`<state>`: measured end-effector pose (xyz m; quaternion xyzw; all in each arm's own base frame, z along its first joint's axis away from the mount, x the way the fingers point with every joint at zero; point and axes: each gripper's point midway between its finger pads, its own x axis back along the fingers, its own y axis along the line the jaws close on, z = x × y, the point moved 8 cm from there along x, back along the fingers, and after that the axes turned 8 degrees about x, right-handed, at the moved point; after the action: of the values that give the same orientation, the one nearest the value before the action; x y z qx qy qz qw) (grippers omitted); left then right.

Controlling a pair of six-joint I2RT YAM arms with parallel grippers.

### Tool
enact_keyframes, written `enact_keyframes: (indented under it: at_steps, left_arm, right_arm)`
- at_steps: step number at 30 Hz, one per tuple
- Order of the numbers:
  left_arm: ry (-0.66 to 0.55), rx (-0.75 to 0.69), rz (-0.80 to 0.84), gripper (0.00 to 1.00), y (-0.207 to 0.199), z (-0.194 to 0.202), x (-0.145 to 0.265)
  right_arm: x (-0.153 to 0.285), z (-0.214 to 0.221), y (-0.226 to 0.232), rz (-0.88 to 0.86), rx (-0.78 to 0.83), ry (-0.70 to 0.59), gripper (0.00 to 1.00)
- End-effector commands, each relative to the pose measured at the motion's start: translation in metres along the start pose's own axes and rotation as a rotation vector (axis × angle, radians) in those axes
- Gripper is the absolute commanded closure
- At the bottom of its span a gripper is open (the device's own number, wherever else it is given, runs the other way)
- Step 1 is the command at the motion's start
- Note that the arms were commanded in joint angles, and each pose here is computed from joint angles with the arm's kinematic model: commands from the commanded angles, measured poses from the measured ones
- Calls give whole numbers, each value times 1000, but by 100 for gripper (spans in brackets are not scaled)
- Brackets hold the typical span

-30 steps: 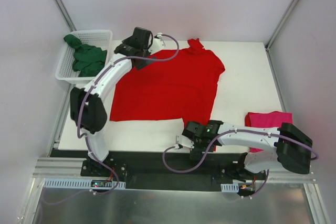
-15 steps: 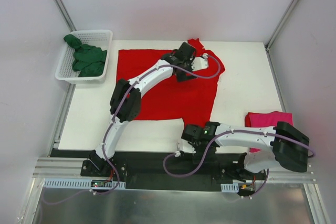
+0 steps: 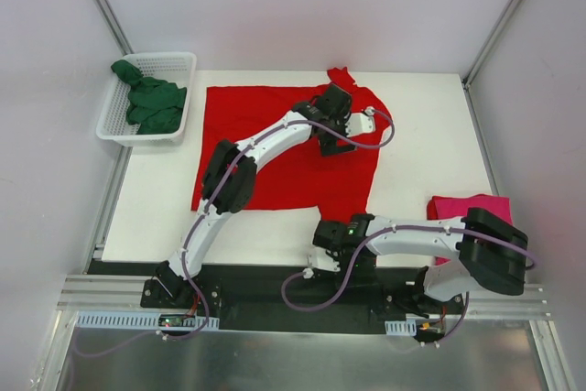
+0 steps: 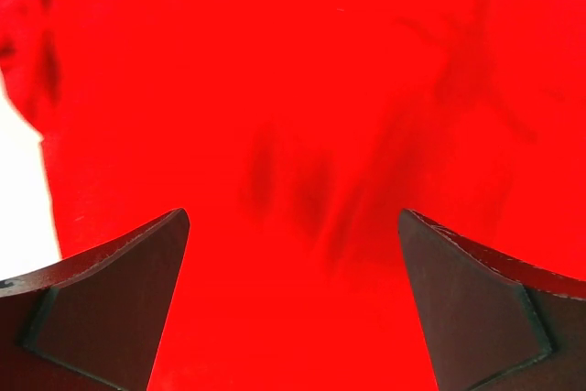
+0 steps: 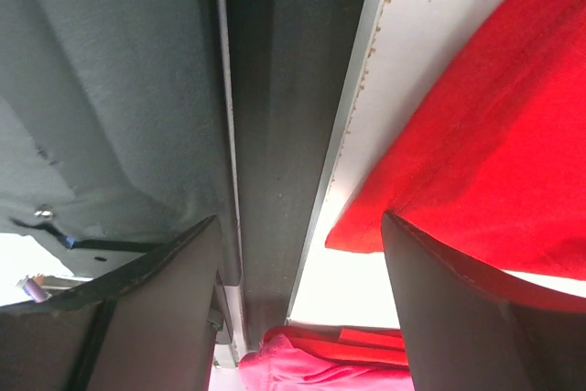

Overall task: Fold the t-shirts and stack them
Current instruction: Flatten out the tshirt

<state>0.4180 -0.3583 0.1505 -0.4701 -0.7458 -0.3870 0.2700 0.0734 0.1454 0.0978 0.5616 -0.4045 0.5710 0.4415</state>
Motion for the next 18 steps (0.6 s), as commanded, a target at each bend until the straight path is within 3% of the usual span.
enact_keyframes:
  at_steps: [1, 10, 18]
  left_arm:
    - [-34, 0, 67, 1, -12, -6, -10]
    - [-29, -6, 86, 1, -21, -6, -14]
    - [-28, -34, 74, 1, -21, -10, -18]
  right_arm:
    - [0, -2, -4, 26, -17, 39, 27]
    - [7, -7, -16, 121, -73, 59, 29]
    - [11, -16, -10, -1, -31, 20, 30]
